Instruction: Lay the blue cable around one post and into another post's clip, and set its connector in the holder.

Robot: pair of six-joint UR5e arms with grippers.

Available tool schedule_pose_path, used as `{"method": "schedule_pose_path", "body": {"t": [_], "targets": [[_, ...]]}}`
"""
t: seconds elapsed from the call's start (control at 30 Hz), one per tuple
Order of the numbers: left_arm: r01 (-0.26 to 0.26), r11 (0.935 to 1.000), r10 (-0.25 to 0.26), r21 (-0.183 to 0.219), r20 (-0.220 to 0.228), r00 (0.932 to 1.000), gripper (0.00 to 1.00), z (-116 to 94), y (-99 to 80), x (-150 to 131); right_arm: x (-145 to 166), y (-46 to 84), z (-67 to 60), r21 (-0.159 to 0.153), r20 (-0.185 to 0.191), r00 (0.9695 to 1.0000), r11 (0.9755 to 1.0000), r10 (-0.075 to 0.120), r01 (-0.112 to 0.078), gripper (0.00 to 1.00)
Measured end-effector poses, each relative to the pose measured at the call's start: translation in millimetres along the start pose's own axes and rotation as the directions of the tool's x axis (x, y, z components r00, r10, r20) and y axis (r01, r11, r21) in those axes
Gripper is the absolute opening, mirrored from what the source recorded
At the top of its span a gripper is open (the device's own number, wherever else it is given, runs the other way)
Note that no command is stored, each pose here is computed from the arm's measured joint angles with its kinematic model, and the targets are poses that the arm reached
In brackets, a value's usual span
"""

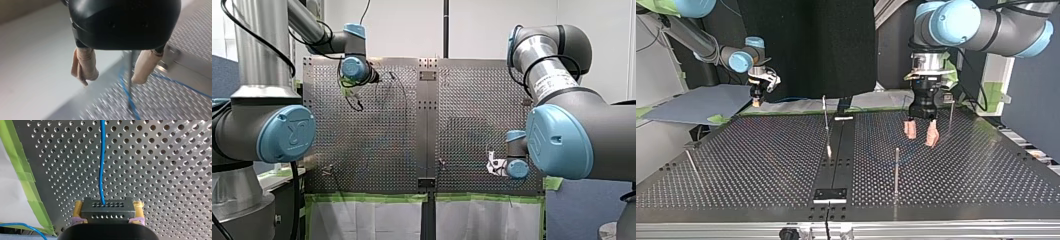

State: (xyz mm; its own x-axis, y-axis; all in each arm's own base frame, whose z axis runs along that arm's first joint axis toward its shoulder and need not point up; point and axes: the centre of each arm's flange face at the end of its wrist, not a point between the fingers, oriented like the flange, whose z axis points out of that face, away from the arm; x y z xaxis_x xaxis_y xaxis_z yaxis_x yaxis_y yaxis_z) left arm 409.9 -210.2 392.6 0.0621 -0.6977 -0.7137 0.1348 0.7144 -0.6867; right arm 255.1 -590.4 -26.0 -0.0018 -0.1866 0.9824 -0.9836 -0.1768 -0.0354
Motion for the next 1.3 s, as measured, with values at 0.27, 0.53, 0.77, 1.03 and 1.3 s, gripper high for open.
{"method": "schedule_pose_path", "body": {"t": [0.27, 0.53, 0.77, 1.03, 1.3], "targets": [[0.075, 0.9948, -0.077, 0.069, 0.021, 0.9968, 1.00, -19, -17.5, -18, 0, -0.1, 0.3, 0.000, -0.003, 1.0000, 1.0000, 0.002, -0.002, 0.00], [0.081, 0.9898, -0.083, 0.117, 0.012, 0.9965, 1.00, -34, -15.4, -14, 0, 0.0, 0.2, 0.000, -0.002, 1.0000, 1.0000, 0.002, -0.002, 0.00], [0.042, 0.9949, -0.040, 0.091, -0.021, 0.9990, 1.00, -24, -1.0, 8, 0, 0.0, 0.0, 0.000, -0.001, 1.0000, 1.0000, 0.001, -0.001, 0.00], [0.079, 0.9931, -0.078, 0.087, -0.018, 0.9968, 1.00, -2, 13.9, 25, 0, 0.0, 0.0, 0.000, 0.000, 1.0000, 1.0000, 0.000, 0.000, 0.00], [0.129, 0.9869, -0.128, 0.097, -0.020, 0.9916, 1.00, 27, 18.0, 37, 0, 0.0, -0.2, 0.000, 0.002, 1.0000, 1.0000, -0.002, 0.002, 0.00]]}}
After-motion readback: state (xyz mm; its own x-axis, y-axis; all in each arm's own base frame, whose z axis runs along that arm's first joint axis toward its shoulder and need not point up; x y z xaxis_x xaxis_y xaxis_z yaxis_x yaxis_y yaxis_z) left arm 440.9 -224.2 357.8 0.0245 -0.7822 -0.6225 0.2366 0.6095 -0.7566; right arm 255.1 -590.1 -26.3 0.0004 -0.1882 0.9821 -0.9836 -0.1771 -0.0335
